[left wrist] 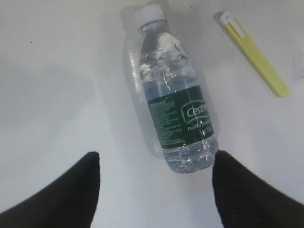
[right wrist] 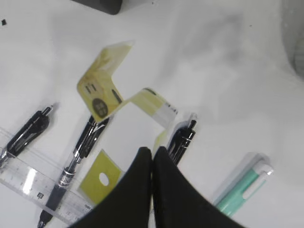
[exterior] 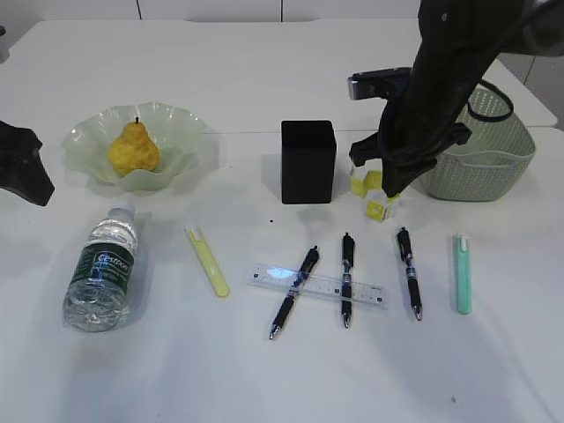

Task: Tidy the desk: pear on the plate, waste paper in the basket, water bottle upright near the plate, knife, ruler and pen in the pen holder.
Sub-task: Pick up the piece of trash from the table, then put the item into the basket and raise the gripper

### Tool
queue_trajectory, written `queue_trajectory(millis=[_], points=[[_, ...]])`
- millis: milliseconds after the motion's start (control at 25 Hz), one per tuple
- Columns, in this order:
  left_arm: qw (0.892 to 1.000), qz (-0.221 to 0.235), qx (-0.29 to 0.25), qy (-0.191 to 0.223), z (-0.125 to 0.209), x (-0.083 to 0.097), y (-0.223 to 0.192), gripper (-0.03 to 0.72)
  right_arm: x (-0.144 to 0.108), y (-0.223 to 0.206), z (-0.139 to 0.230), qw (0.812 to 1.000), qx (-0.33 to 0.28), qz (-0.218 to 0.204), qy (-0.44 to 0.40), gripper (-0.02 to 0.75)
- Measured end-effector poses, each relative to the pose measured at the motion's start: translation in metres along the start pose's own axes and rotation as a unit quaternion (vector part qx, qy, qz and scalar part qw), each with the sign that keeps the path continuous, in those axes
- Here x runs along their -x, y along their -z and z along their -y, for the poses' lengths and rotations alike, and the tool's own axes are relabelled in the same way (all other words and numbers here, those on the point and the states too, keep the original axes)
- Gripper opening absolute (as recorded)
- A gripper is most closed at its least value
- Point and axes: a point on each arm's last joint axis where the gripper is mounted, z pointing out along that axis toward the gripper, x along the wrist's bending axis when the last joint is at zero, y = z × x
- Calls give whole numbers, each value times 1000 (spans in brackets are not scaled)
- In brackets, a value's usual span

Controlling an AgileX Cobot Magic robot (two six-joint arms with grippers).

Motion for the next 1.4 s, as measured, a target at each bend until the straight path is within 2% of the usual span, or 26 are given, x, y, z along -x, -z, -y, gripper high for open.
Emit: queue_trajectory(millis=[280,480,760,960,1240,1320,1400], points=[[1000,1,0,1,0,0,0,519,23,32,-8,999,43,13,-23,-13],[1000,1,0,1,0,0,0,519,62,58,-16,992,93,30,-78,-13],[1000,1,0,1,0,0,0,519,119,76,-14,972,160,77,-156,-13],[1000,1,0,1,0,0,0,519,132,57,-20,965,170,106,-170,-13],[1000,4,0,2,0,1,0,519,138,18,-26,965,159,108,-178,-8],[1000,5,0,3,0,1,0,519,139,7,-26,965,150,105,-188,23],[1000,6,0,3,0,1,0,519,140,0,-26,965,145,104,-195,95]])
